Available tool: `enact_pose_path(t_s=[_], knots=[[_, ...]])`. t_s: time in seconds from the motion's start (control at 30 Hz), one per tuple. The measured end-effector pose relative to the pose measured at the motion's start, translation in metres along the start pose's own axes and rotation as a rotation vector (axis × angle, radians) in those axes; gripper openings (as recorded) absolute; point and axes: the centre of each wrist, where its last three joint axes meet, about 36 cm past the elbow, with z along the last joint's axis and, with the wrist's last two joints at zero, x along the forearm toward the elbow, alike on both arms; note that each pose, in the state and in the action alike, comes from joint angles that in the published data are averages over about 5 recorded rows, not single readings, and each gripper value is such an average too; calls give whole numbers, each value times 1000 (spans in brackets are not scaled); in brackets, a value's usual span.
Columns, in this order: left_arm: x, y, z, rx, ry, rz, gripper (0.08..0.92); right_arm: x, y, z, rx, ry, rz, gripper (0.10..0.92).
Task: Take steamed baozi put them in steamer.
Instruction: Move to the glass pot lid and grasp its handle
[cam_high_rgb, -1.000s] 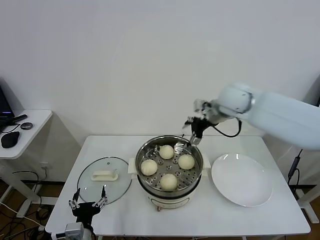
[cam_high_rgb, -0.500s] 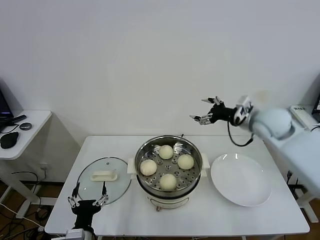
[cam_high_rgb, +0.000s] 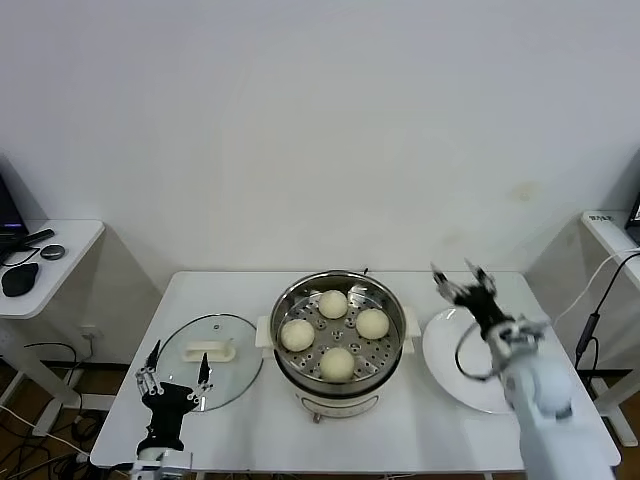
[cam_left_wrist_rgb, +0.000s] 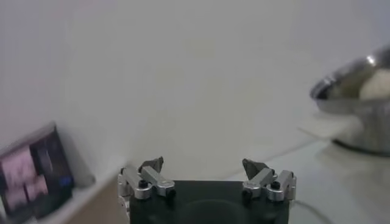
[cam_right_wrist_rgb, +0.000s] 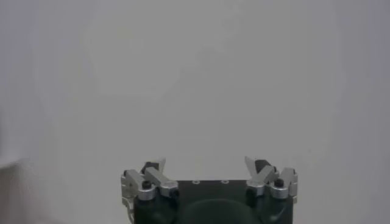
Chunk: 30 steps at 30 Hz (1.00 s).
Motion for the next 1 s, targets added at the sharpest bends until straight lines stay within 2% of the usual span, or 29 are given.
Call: enact_pose_path(t_s=[0.23, 0.33, 0.5, 0.67, 1.0], knots=[[-10, -3, 13, -440, -69, 95, 823, 57, -12, 33, -38, 21, 176, 823], [-17, -3, 18, -614, -72, 127, 823, 73, -13, 41, -45, 32, 220, 823], [-32, -2, 28, -819, -58, 128, 823, 92, -13, 51, -42, 53, 272, 823], [-46, -4, 35, -903, -38, 121, 823, 103, -13, 60, -39, 69, 307, 823], [-69, -15, 48, -889, 5, 132, 823, 118, -11, 75, -31, 96, 352, 823]])
